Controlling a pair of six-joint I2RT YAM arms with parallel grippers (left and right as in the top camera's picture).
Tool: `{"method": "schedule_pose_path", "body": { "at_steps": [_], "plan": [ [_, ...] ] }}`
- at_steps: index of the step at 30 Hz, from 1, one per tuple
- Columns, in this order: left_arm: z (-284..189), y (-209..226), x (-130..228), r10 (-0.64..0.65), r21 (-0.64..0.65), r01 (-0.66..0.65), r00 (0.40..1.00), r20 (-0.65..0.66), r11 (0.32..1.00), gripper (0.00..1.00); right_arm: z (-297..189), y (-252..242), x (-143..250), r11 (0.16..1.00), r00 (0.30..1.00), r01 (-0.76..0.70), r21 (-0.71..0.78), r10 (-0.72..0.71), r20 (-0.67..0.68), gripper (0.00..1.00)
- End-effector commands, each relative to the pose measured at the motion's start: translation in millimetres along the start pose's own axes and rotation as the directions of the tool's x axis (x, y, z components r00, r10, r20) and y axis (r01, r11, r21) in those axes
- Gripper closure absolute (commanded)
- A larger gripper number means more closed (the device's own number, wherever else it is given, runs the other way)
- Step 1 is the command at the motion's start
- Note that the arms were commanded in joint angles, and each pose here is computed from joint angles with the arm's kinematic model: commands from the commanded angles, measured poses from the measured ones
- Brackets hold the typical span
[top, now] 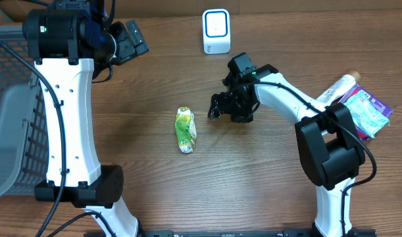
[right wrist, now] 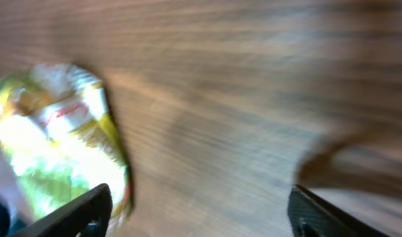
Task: Scan the item barcode
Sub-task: 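Grasp the yellow-green pouch with the right gripper and lift it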
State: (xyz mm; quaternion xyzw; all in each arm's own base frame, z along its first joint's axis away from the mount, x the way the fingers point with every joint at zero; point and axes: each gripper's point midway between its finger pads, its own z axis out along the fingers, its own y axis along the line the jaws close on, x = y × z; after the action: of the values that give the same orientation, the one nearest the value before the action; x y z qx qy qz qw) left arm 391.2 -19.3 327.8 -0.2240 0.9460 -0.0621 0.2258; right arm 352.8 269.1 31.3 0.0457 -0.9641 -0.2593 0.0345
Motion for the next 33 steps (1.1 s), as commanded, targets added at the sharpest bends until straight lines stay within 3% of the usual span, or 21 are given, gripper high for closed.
{"method": "schedule_pose_path", "body": {
  "at_steps": [1,5,11,16,18,19,22,26,29,33],
  "plan": [
    [1.6,-0.3,0.6,0.011,0.001,-0.011,1.0,-0.006,1.0,0.01,-4.0,57.7,6.4,0.976,0.982,0.189,-0.111,-0.19,0.004,0.09],
    [1.6,-0.6,0.8,0.012,0.002,-0.012,1.0,-0.006,1.0,0.01,14.3,75.7,11.3,0.959,0.958,0.281,0.026,-0.282,0.048,0.0],
    [1.7,-0.8,1.0,0.012,0.002,-0.012,1.0,-0.007,1.0,0.01,33.5,86.4,24.4,0.912,0.924,0.353,0.209,-0.375,0.074,0.0],
    [1.6,-0.5,0.7,0.011,0.001,-0.011,1.0,-0.006,1.0,0.0,39.4,85.8,29.0,0.898,0.923,0.34,0.278,-0.375,0.083,0.01],
    [1.6,-0.5,0.7,0.011,0.001,-0.011,1.0,-0.006,1.0,0.0,39.2,81.4,28.3,0.901,0.931,0.313,0.3,-0.353,0.089,0.09],
    [1.7,-0.4,0.7,0.011,0.001,-0.011,1.0,-0.006,1.0,0.0,39.2,80.5,29.3,0.901,0.932,0.312,0.302,-0.352,0.085,0.18],
    [1.6,-0.5,0.7,0.011,0.001,-0.011,1.0,-0.006,1.0,0.0,37.3,74.1,30.1,0.9,0.938,0.301,0.314,-0.339,0.073,0.58],
    [1.6,-0.5,0.7,0.011,0.001,-0.011,1.0,-0.006,1.0,0.0,33.4,63.3,31.6,0.902,0.948,0.28,0.329,-0.313,0.051,0.71],
    [1.6,-0.5,0.7,0.011,0.001,-0.011,1.0,-0.006,1.0,0.0,30.2,55.2,31.7,0.903,0.956,0.262,0.339,-0.292,0.038,0.95],
    [1.7,-0.4,0.7,0.011,0.001,-0.011,1.0,-0.006,1.0,0.01,27.2,50.8,30.7,0.918,0.964,0.244,0.313,-0.265,0.025,0.96]
  ]
}}
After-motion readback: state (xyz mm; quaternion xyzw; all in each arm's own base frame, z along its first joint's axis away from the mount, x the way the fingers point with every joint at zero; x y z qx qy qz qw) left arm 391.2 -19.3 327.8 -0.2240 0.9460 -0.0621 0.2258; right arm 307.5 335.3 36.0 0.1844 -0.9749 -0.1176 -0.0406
